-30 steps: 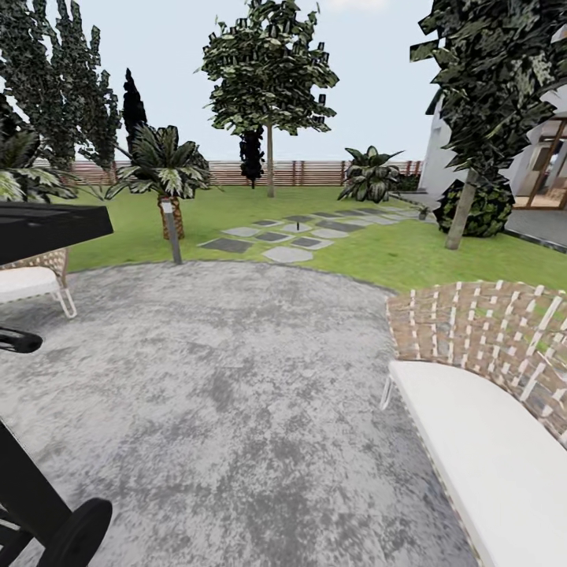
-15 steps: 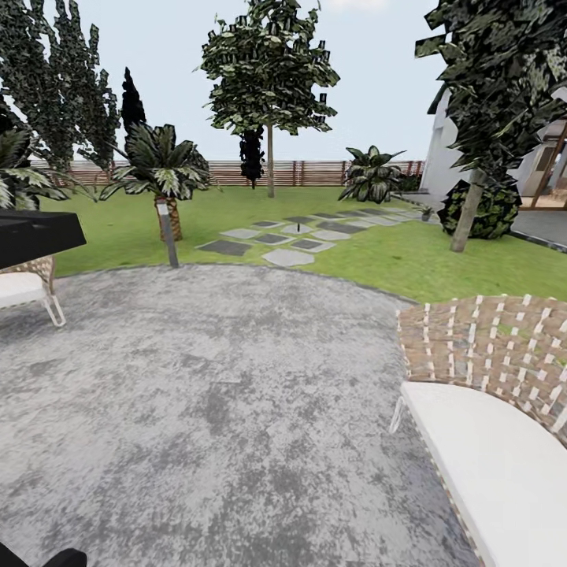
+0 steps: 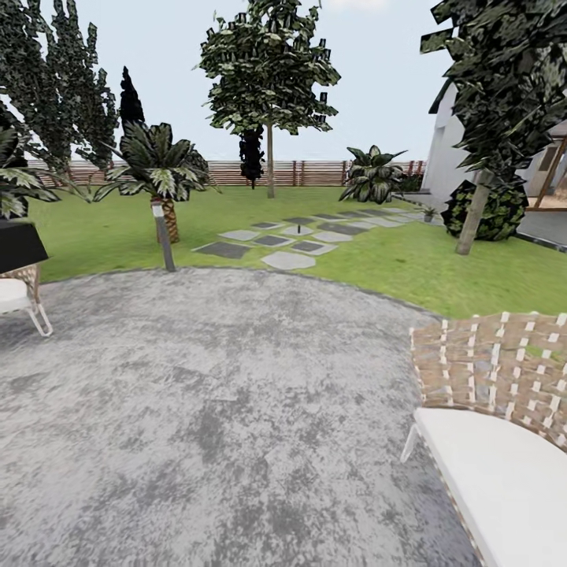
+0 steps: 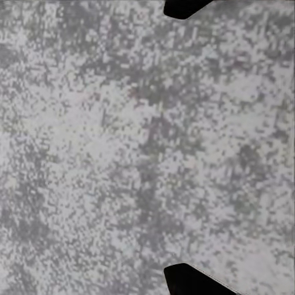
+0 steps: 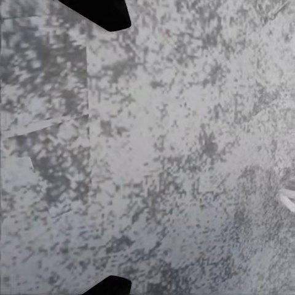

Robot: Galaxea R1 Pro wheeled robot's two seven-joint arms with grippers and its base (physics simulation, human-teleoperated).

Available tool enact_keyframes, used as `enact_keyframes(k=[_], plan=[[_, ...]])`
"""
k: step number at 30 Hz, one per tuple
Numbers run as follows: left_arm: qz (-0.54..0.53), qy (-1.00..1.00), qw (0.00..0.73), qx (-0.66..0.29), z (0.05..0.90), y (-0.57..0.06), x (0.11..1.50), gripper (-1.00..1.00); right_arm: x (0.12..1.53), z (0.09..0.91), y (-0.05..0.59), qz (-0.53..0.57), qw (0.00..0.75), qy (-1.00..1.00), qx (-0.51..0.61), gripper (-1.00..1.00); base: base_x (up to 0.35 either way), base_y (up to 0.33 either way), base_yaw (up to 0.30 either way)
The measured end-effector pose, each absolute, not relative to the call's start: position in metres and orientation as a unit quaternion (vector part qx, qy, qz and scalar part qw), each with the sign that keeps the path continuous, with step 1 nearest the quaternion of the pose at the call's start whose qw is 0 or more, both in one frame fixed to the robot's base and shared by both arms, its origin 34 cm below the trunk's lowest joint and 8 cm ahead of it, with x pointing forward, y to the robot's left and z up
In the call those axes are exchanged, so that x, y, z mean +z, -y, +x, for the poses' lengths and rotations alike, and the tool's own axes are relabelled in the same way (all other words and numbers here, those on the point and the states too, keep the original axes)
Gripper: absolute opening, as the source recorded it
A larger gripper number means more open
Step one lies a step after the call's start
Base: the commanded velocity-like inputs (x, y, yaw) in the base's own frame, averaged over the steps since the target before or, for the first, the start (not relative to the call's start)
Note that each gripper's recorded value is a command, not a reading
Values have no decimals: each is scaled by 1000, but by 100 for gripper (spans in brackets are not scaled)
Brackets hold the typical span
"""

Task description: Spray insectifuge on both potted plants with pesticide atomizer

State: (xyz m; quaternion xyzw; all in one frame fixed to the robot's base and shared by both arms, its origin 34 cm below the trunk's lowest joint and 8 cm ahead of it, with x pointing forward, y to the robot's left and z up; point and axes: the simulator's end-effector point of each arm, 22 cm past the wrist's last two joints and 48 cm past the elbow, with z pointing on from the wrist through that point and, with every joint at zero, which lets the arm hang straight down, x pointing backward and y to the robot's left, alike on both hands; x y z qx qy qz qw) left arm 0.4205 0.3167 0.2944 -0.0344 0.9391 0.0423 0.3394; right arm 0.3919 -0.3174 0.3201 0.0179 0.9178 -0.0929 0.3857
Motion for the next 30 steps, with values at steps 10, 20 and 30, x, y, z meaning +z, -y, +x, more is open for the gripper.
enact_keyframes(k=[10,20,30], plan=[[-34,-939,339,42,421,-317,294,100,315,385,317,17,378,-921,-93,100,339,0,0],[-34,-939,339,42,421,-316,294,100,315,385,316,15,377,-921,-92,100,339,0,0],[-35,-939,340,42,421,-316,294,100,315,385,316,15,377,-921,-92,100,339,0,0]])
